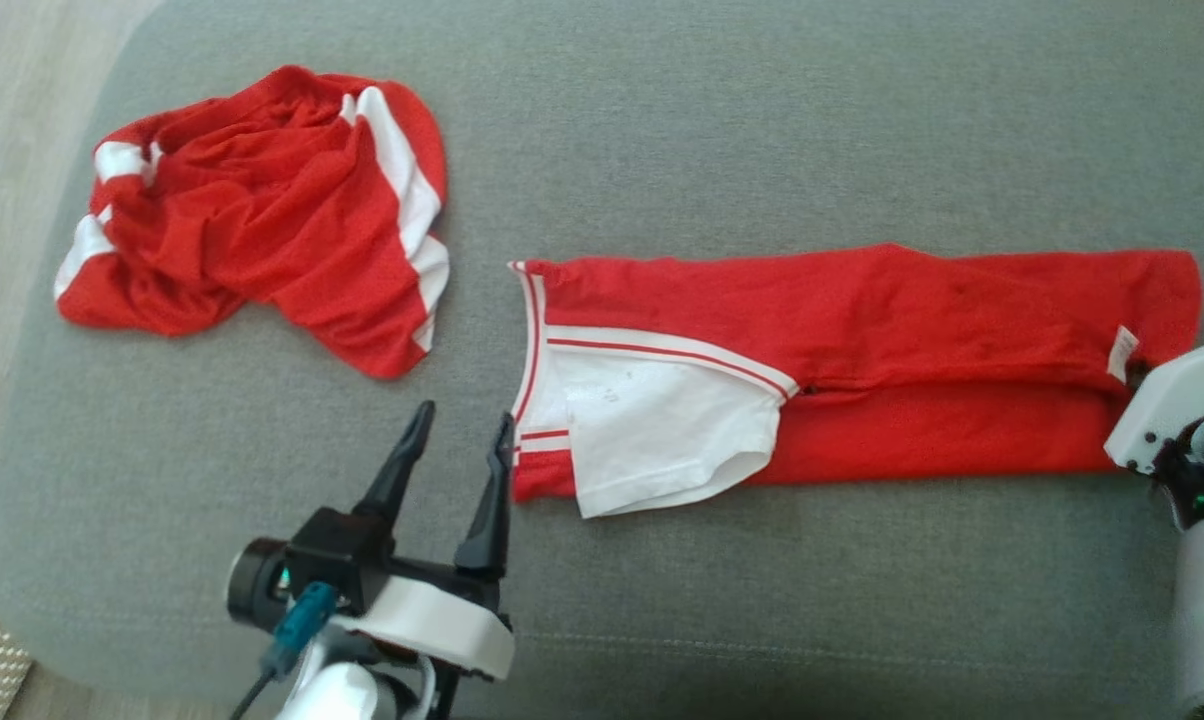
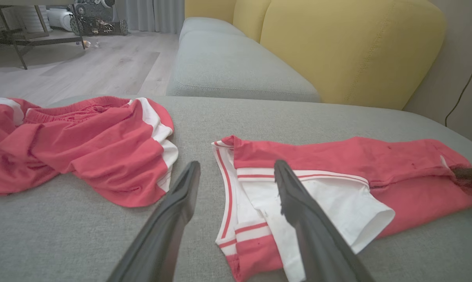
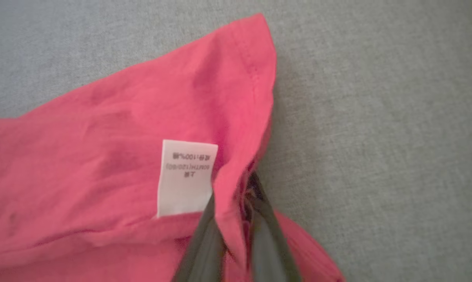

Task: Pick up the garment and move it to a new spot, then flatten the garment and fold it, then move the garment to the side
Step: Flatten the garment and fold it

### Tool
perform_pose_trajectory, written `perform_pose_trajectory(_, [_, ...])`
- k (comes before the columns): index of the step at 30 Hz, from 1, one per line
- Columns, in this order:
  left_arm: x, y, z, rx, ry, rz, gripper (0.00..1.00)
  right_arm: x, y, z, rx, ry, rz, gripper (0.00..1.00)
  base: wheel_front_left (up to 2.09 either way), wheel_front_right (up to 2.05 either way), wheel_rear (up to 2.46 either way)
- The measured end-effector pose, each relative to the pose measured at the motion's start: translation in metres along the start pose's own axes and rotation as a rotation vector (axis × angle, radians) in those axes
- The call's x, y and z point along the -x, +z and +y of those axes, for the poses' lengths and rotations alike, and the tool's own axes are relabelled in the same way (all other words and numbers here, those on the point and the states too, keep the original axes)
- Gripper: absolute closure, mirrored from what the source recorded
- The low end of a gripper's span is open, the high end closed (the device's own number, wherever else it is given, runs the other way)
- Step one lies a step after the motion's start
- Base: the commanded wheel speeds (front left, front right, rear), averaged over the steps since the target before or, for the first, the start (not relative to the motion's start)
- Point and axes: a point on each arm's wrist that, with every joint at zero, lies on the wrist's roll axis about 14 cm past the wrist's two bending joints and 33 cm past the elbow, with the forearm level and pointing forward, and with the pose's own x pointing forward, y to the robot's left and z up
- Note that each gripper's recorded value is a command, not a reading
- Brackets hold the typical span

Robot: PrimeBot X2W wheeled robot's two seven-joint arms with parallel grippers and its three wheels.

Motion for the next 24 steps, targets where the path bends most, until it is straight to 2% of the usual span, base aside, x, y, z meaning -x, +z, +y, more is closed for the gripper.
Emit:
perform_pose_trajectory(3, [-0.004,0.001,-0.002,-0.001,-0.016,-0.006,0.00,0.004,0.002,-0.011,-0.006,-0.020,-0.017,1.00,0.00,0.00,0.00])
perform_pose_trajectory(8, [-0.008,-0.005,-0.011,0.014,-0.048,0.007,0.00,0.019,0.006,-0.059,0.019,-0.133,-0.052,1.00,0.00,0.00,0.00])
perform_pose_trajectory(13, [-0.015,-0.009,-0.027,0.025,-0.106,0.015,0.00,0.047,0.042,-0.106,0.129,-0.294,-0.145,1.00,0.00,0.00,0.00])
perform_pose_trajectory(15, [-0.017,-0.011,-0.029,0.021,-0.115,0.019,0.00,0.058,0.058,-0.112,0.140,-0.323,-0.195,1.00,0.00,0.00,0.00])
perform_pose_trajectory(18, [-0.019,-0.012,-0.032,0.022,-0.130,0.019,0.00,0.065,0.074,-0.093,0.163,-0.295,-0.247,1.00,0.00,0.00,0.00])
perform_pose_trajectory(24, [-0.018,-0.012,-0.034,0.018,-0.136,0.017,0.00,0.085,0.094,-0.016,0.234,-0.132,-0.364,1.00,0.00,0.00,0.00])
